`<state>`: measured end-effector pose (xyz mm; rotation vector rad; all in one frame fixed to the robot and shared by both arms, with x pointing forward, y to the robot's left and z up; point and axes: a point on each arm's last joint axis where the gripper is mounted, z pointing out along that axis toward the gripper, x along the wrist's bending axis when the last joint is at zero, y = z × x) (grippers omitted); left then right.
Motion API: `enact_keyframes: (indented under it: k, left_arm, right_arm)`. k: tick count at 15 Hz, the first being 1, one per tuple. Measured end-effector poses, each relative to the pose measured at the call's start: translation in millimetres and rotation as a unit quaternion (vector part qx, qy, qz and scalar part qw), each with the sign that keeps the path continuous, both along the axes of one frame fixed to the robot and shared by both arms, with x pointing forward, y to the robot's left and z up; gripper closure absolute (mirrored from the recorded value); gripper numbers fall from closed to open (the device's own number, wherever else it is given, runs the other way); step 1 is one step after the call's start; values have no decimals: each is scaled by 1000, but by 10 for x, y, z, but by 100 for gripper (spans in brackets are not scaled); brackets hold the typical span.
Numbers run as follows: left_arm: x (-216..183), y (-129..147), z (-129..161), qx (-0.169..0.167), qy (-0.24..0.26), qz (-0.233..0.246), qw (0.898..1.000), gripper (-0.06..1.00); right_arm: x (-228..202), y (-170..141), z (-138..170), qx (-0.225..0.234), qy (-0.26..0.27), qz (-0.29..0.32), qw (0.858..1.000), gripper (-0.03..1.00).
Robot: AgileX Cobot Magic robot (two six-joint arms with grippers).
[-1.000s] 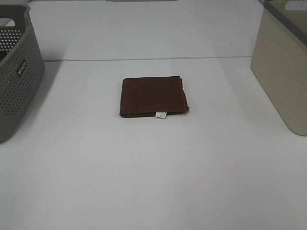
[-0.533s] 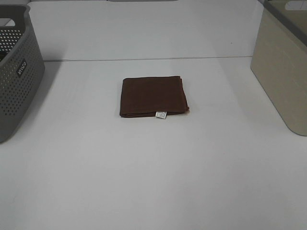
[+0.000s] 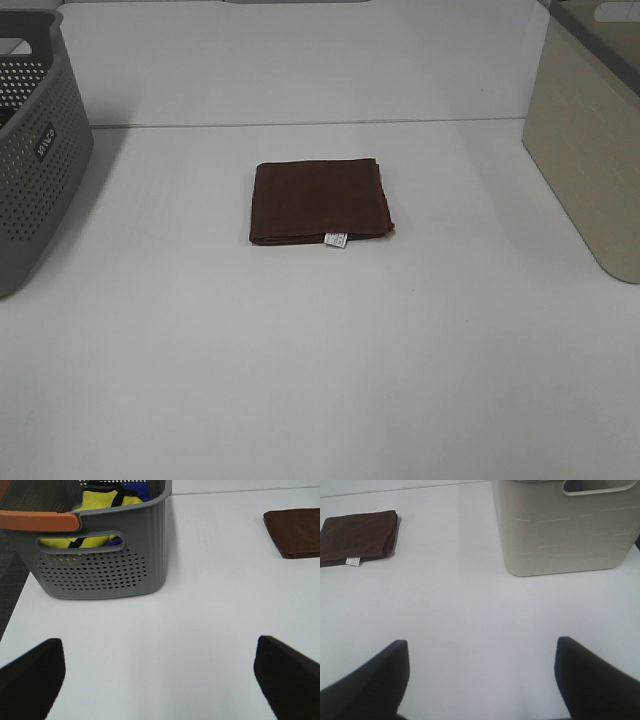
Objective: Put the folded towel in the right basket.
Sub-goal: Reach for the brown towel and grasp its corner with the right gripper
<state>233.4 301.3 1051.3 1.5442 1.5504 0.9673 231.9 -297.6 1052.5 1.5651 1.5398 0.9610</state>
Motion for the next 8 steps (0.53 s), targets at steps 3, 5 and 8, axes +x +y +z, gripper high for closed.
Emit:
enact_keyframes:
  k: [3, 5, 8]
  left_arm:
    - [0, 0, 0, 0, 0, 0, 1000, -3]
    - [0, 0, 0, 0, 0, 0, 1000, -3]
    - [0, 0, 0, 0, 0, 0, 1000, -3]
  right_arm:
    - [0, 0, 0, 0, 0, 0, 1000, 21]
    - [0, 0, 0, 0, 0, 0, 1000, 21]
    - [0, 0, 0, 0, 0, 0, 1000, 21]
